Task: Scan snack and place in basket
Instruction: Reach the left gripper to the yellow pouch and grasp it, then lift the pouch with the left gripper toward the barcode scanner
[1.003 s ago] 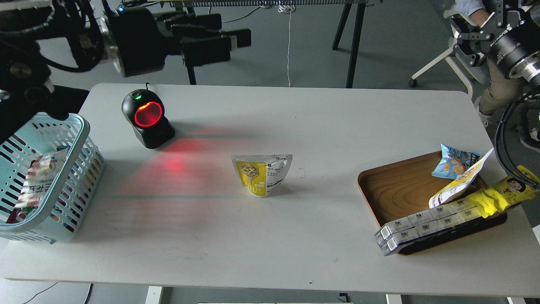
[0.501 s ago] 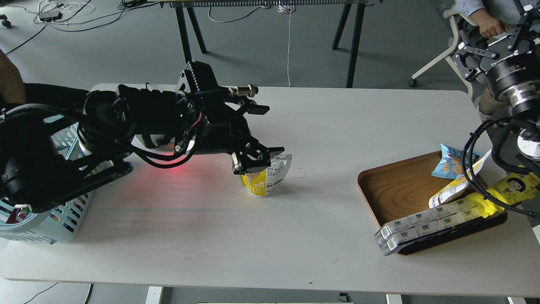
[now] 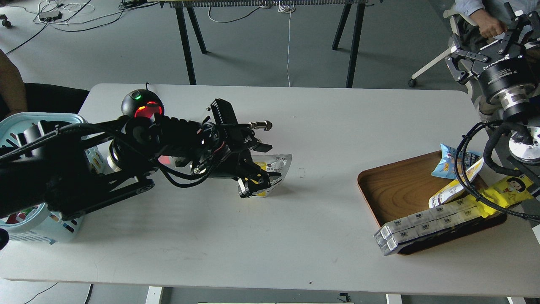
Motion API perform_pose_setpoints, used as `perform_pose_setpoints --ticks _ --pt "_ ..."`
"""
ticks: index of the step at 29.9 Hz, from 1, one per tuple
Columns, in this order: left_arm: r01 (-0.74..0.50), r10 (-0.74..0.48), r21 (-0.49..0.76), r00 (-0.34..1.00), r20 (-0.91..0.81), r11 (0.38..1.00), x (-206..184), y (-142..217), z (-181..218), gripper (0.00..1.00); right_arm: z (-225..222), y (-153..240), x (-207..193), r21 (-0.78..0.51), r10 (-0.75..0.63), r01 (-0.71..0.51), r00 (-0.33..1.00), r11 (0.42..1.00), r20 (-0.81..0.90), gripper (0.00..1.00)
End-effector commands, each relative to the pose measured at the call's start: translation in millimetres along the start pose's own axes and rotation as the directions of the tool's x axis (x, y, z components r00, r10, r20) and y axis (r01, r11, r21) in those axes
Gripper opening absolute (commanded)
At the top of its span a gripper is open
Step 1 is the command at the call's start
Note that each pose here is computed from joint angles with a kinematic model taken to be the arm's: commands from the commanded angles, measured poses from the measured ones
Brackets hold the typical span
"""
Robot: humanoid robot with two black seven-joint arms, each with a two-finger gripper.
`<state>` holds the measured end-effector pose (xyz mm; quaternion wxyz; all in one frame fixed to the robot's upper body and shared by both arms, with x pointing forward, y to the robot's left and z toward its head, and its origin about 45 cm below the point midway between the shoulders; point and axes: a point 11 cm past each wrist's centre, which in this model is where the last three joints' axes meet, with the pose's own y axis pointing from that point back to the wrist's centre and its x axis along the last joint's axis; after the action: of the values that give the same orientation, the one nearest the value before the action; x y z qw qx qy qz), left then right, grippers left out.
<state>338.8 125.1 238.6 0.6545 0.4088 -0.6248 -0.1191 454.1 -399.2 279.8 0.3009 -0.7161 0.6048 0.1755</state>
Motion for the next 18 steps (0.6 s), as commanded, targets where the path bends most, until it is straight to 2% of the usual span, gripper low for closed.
perform_pose_setpoints --ticks 1,3,9,12,18 --pt "0.013 -0.012 0.016 1.000 -0.016 1.000 -4.9 -1.7 -6.6 0.33 0.3 0.1 0.2 -0.001 0.002 -0.002 1.000 1.000 -0.002 0.96" --pt "0.022 -0.021 0.032 0.999 -0.027 0.999 -8.5 -2.3 -12.6 0.23 0.1 0.2 0.5 -0.002 0.002 -0.002 1.000 1.000 -0.005 0.96" --pt "0.027 -0.026 0.038 0.999 -0.030 0.999 -9.9 -1.4 -15.3 0.06 -0.1 0.2 1.1 -0.001 0.005 -0.005 1.000 1.000 -0.006 0.96" --pt "0.027 -0.027 0.015 0.999 -0.029 1.000 -10.4 -0.3 -13.0 0.01 0.3 0.9 2.4 -0.003 0.010 -0.010 1.000 1.000 -0.009 0.96" --pt "0.022 -0.022 -0.001 0.999 -0.029 1.000 -9.7 1.7 -12.3 0.00 0.4 1.1 3.0 -0.004 0.012 -0.012 1.000 1.000 -0.013 0.96"
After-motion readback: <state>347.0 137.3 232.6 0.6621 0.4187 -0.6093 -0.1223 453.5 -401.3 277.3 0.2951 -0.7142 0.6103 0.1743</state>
